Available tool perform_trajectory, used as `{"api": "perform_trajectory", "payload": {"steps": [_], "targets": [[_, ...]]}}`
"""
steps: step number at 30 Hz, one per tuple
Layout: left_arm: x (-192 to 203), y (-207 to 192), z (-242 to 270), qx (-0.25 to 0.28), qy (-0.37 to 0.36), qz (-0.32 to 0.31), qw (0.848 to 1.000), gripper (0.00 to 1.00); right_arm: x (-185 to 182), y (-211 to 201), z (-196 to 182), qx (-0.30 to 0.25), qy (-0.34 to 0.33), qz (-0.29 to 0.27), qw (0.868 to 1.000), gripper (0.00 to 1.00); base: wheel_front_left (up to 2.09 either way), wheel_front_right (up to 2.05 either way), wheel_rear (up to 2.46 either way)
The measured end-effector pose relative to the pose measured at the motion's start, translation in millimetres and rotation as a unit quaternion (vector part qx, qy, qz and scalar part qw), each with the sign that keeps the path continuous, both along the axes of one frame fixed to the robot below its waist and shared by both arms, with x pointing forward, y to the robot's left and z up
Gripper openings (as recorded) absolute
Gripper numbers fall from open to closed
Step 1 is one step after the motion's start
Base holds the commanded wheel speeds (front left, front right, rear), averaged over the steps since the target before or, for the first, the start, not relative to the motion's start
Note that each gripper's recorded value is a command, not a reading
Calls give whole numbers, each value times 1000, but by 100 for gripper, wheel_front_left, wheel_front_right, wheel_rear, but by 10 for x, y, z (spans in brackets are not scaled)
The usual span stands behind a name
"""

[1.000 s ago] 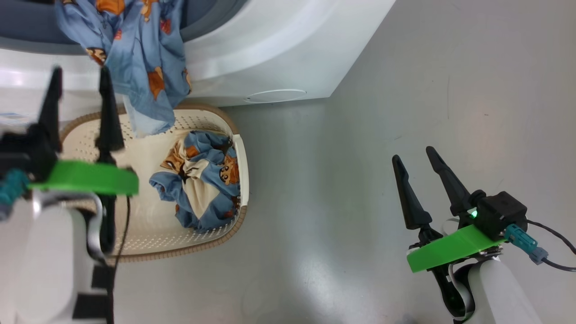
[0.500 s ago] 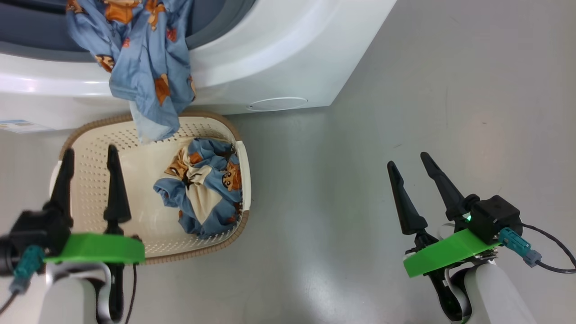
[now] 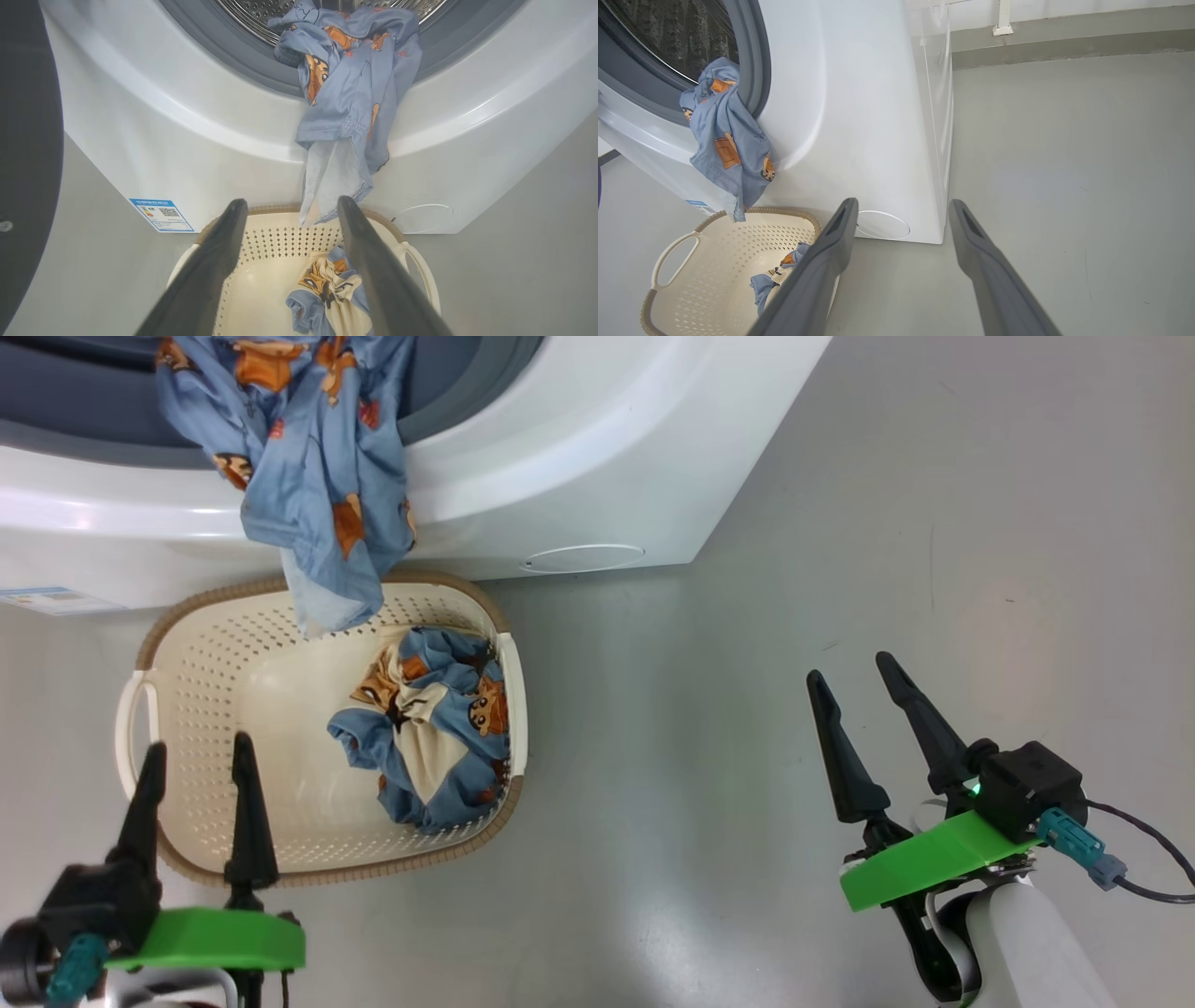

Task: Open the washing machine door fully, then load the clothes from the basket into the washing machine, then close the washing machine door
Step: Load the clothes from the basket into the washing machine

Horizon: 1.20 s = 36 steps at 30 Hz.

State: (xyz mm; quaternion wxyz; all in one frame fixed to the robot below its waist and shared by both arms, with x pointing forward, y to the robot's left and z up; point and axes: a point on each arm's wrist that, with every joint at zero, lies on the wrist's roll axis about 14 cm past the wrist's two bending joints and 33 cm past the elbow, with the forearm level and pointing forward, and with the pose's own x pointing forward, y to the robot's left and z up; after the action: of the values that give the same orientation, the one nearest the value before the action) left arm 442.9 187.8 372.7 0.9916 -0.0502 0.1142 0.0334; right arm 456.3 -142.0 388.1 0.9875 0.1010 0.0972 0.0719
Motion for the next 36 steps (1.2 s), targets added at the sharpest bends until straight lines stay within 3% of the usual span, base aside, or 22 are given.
{"api": "perform_trajectory", "payload": {"steps": [19,36], "targets": [[-153,-27,-112,-13,25,12,1000,100,-11,-29,-4,-5,1,0,1000,100,0,0,0],[746,-479,-140,-36,-5,-58,998,100,-67,-138,-100,-12,17,-12,1000,100,0,0,0]]}}
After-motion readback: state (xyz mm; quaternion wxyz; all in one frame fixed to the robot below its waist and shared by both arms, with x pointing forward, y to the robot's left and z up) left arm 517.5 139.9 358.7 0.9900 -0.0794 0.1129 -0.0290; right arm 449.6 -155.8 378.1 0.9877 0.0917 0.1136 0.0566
